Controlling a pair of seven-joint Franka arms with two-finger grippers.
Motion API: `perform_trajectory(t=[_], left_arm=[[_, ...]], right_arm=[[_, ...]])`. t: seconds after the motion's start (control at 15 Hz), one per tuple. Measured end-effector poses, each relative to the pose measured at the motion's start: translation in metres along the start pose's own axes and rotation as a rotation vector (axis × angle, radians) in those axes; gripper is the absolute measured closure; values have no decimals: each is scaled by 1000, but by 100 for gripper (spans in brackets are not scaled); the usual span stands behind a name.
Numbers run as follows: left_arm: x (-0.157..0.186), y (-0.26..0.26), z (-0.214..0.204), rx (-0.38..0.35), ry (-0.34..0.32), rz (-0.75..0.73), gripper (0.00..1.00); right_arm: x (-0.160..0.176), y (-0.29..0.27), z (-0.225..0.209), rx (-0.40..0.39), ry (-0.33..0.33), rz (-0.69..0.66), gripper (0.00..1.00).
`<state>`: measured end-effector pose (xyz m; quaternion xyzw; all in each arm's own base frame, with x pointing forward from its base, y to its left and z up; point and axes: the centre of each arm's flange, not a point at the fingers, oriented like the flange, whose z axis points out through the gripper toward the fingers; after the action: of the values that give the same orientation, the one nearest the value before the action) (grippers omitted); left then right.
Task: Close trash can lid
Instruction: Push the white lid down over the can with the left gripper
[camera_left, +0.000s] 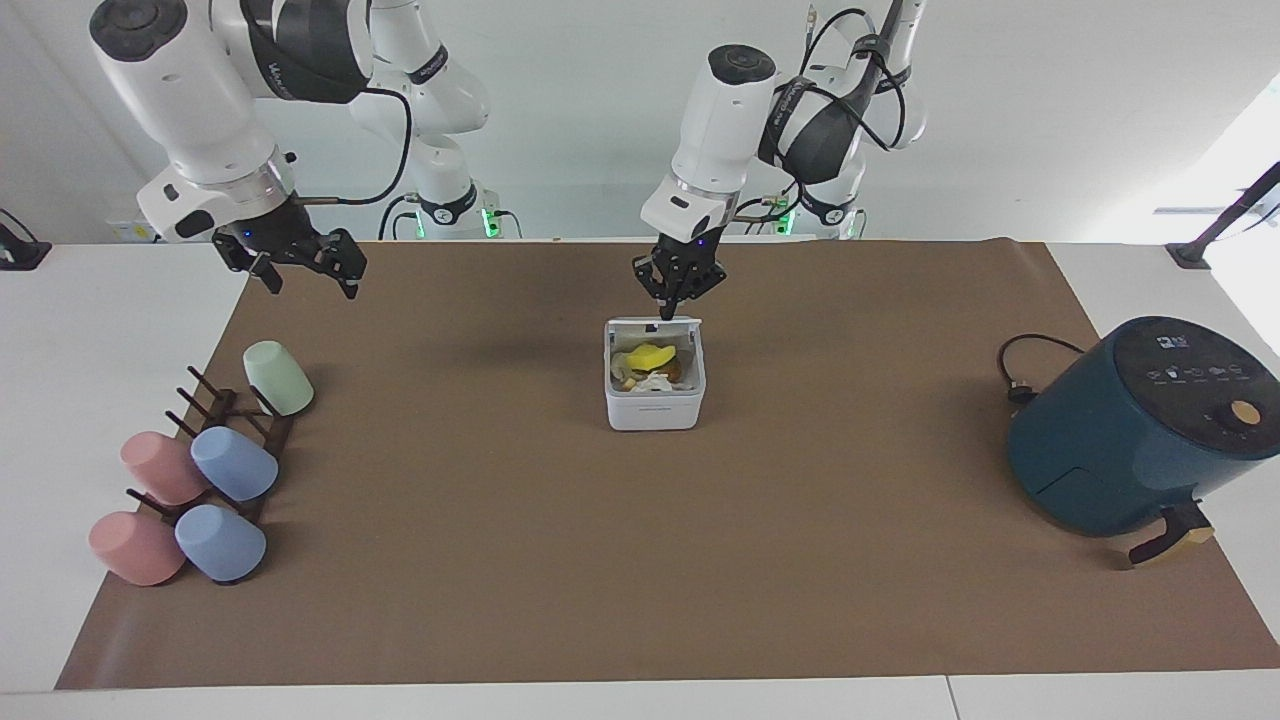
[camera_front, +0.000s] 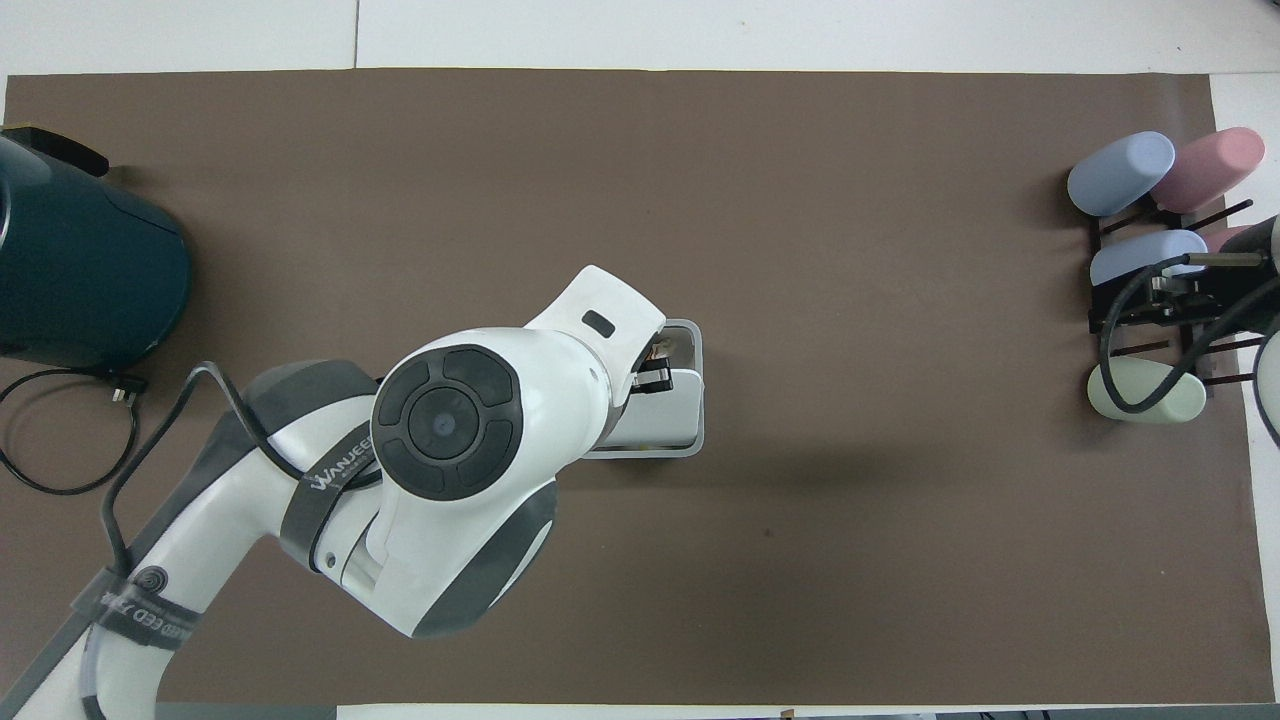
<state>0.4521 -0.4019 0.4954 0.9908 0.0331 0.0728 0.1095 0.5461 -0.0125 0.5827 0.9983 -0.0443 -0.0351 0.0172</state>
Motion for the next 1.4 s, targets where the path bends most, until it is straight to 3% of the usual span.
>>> perform_trajectory(t=[0.53, 1.4], left_arm=[[33, -17, 80, 1, 9, -13, 99], [30, -13, 86, 12, 25, 34, 99]], right_arm=[[0, 0, 0, 0, 0, 0, 0], [0, 0, 0, 0, 0, 0, 0]])
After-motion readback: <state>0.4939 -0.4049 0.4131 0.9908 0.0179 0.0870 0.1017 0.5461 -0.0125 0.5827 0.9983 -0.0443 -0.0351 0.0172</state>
